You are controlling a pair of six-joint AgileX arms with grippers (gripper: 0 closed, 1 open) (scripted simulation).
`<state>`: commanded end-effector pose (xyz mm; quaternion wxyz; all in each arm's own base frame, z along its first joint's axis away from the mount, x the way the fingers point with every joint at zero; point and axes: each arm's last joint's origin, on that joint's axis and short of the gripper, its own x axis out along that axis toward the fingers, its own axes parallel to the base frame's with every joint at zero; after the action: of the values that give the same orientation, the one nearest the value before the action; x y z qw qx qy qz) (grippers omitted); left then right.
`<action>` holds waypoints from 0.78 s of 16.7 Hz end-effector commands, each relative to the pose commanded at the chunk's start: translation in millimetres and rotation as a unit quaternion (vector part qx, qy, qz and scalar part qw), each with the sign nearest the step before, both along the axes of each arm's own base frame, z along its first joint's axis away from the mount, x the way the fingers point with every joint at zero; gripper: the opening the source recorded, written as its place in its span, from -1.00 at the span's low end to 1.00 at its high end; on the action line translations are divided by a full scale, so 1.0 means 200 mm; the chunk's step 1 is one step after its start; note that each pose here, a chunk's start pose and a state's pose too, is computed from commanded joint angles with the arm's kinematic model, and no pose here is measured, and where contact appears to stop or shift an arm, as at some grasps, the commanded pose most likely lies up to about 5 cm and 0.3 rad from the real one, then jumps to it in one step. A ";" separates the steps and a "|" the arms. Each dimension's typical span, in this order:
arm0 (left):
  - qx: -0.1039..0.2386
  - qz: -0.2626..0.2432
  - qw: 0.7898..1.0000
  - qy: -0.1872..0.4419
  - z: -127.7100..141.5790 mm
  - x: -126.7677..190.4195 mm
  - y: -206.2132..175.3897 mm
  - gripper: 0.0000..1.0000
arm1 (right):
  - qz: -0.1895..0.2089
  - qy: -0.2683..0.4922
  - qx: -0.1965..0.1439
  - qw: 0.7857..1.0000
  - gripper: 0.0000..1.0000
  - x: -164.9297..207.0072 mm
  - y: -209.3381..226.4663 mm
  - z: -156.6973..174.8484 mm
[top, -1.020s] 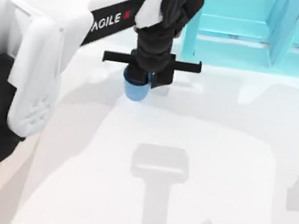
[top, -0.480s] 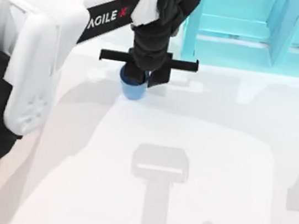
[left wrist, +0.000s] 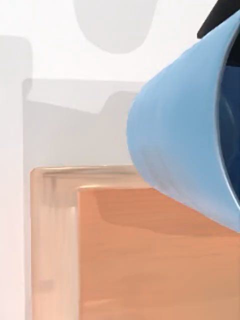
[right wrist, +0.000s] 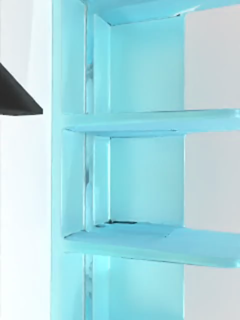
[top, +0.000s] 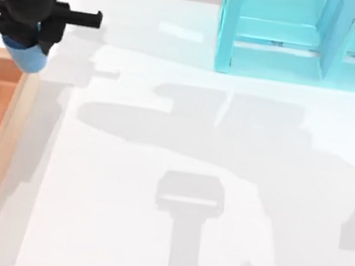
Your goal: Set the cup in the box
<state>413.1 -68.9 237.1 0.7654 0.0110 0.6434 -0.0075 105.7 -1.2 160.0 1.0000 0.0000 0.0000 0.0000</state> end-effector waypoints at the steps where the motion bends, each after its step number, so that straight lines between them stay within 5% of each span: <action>1: 0.002 0.001 1.000 -0.002 0.07 -0.08 0.15 -1.00 | 0.000 0.000 0.000 1.000 1.00 0.00 0.00 0.00; 6: 0.001 0.005 1.000 0.023 0.19 -0.47 0.61 -1.00 | 0.000 0.000 0.000 1.000 1.00 0.00 0.00 0.00; 13: -0.003 0.000 0.999 0.032 0.19 -0.55 0.66 -1.00 | 0.000 0.000 0.000 1.000 1.00 0.00 0.00 0.00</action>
<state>303.5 63.7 274.5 0.7445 0.0078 0.6675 -0.0097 105.7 -1.2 160.0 1.0000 0.0000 0.0000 0.0000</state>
